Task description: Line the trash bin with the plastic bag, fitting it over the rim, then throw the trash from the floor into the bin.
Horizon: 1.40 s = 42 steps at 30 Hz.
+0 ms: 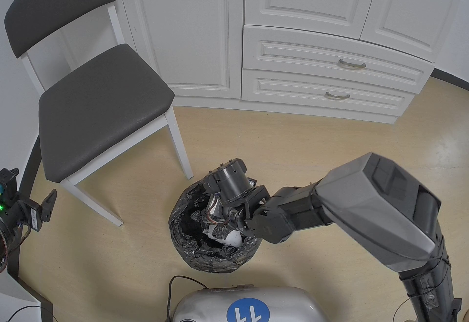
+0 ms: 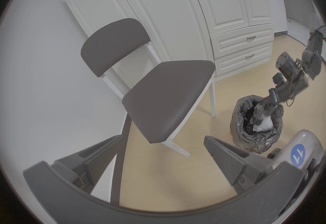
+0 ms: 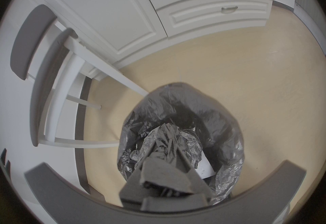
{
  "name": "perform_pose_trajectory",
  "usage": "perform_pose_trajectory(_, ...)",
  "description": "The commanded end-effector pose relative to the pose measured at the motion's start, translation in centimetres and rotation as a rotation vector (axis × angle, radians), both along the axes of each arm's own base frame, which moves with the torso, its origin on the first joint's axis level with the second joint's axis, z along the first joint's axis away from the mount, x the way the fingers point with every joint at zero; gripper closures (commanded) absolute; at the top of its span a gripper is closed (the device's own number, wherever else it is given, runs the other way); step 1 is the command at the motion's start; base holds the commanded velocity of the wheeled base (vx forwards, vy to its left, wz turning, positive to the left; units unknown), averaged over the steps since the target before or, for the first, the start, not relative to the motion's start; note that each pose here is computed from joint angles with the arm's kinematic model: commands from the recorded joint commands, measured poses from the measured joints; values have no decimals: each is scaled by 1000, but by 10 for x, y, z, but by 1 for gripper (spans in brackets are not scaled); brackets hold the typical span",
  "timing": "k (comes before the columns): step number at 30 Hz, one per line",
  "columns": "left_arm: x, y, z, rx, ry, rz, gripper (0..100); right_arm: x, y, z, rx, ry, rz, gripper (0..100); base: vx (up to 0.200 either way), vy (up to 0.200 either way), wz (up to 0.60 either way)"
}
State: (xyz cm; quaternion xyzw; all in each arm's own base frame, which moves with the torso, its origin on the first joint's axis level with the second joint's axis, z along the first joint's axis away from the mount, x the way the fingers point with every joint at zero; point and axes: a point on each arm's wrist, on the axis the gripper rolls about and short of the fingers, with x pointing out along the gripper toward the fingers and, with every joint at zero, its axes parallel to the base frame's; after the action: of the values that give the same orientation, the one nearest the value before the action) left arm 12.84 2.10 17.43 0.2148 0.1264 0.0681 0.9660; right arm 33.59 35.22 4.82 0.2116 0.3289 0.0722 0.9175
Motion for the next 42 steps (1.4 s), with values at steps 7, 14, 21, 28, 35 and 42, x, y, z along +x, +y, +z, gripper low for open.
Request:
perform_pose_trajectory(7,0,0,0,0,0,0,0,12,6,-39,-16,36,-23,100,0,0,0)
perform_pose_trajectory(14,0,0,0,0,1,0,0,13,6,-29,0,15,-32,0,0,0,0)
perform_pose_trajectory(21,0,0,-2,-1,9,0,0,11,3,-14,10,2,-30,0,0,0,0)
perform_pose_trajectory(28,0,-1,-3,-2,12,-7,0,1,-7,15,8,-11,-21,0,0,0,0)
perform_pose_trajectory(35,-3,-6,-8,-7,25,-42,0,-29,-49,53,-88,-45,42,0,0,0,0)
perform_pose_trajectory(42,-24,-17,-2,-67,-69,-123,0,-43,-113,84,-108,-260,145,0,0,0,0)
